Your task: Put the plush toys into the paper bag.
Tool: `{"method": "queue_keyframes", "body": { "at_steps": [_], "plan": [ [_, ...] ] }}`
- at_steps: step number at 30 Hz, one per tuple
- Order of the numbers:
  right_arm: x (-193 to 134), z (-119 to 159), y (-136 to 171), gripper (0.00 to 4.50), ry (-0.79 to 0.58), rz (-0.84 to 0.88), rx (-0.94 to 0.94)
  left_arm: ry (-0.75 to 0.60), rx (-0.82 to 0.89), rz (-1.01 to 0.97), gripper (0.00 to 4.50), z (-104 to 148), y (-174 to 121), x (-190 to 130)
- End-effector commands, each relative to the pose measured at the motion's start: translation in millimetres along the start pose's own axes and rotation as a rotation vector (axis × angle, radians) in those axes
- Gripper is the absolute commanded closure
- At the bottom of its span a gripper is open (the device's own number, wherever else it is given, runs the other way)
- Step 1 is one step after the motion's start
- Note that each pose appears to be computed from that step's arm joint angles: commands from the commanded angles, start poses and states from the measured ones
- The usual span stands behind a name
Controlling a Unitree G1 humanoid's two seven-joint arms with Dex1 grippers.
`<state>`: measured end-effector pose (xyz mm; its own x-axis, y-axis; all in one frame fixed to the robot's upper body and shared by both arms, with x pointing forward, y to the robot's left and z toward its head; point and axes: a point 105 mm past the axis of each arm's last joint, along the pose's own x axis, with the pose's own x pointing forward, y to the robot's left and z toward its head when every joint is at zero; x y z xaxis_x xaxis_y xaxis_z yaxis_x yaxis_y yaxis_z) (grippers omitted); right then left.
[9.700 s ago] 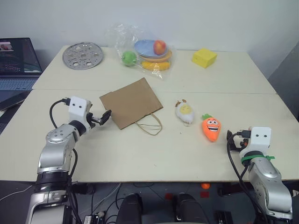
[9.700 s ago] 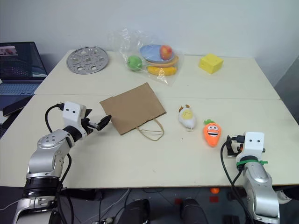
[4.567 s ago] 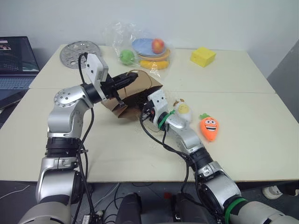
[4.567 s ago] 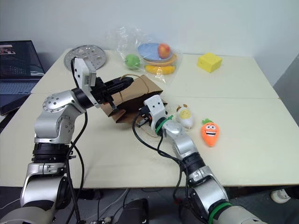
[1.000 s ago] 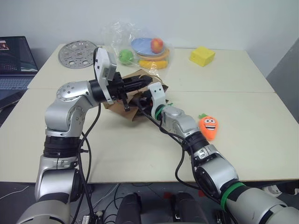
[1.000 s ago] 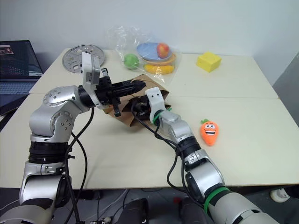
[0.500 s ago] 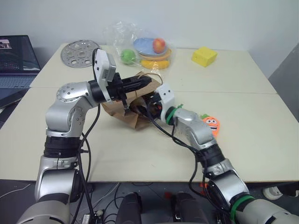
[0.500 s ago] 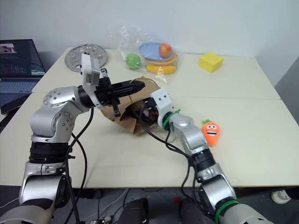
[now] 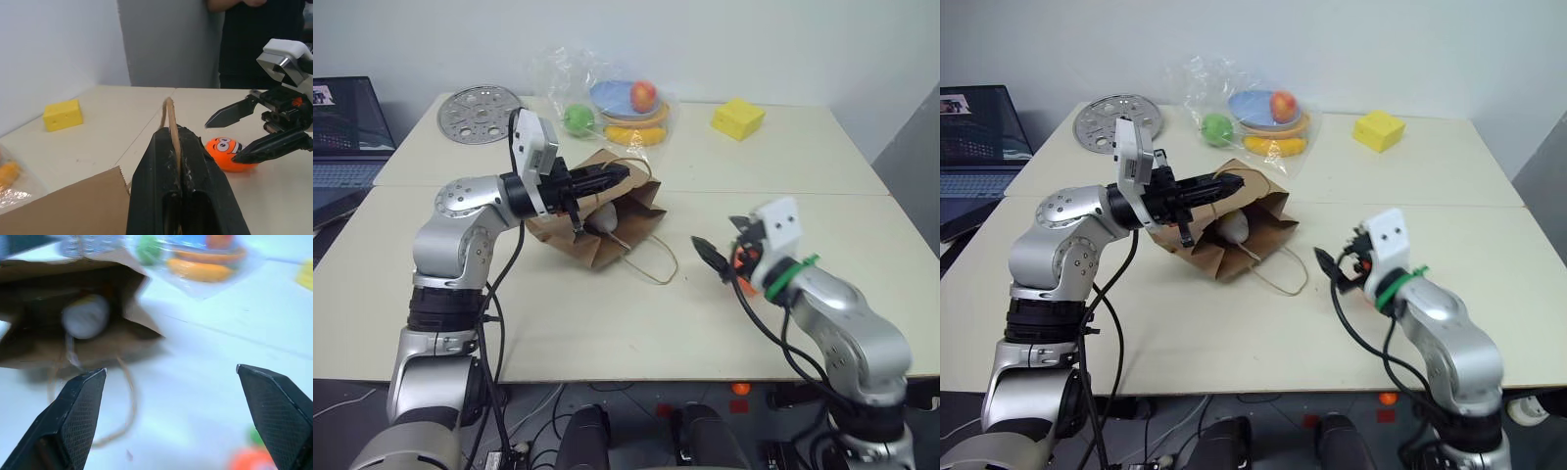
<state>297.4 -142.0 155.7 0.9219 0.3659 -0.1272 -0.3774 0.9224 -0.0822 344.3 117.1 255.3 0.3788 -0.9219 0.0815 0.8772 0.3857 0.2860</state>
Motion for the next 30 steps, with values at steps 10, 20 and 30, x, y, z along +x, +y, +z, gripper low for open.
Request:
{"method": "queue_keyframes", "body": {
  "at_steps": [10,20,30],
  "plan": [
    [-34,-55,-24,0.04,0.129,-0.281,0.040,-0.016,0.053,-0.010,4.50,11,3,2],
    [-19,-59,-17,0.20,0.115,-0.247,0.090,-0.010,0.056,-0.005,4.50,10,2,-1],
    [-10,-67,-20,3.59,0.103,-0.215,0.068,0.000,0.068,0.009,4.50,10,3,-3]
  ]
}}
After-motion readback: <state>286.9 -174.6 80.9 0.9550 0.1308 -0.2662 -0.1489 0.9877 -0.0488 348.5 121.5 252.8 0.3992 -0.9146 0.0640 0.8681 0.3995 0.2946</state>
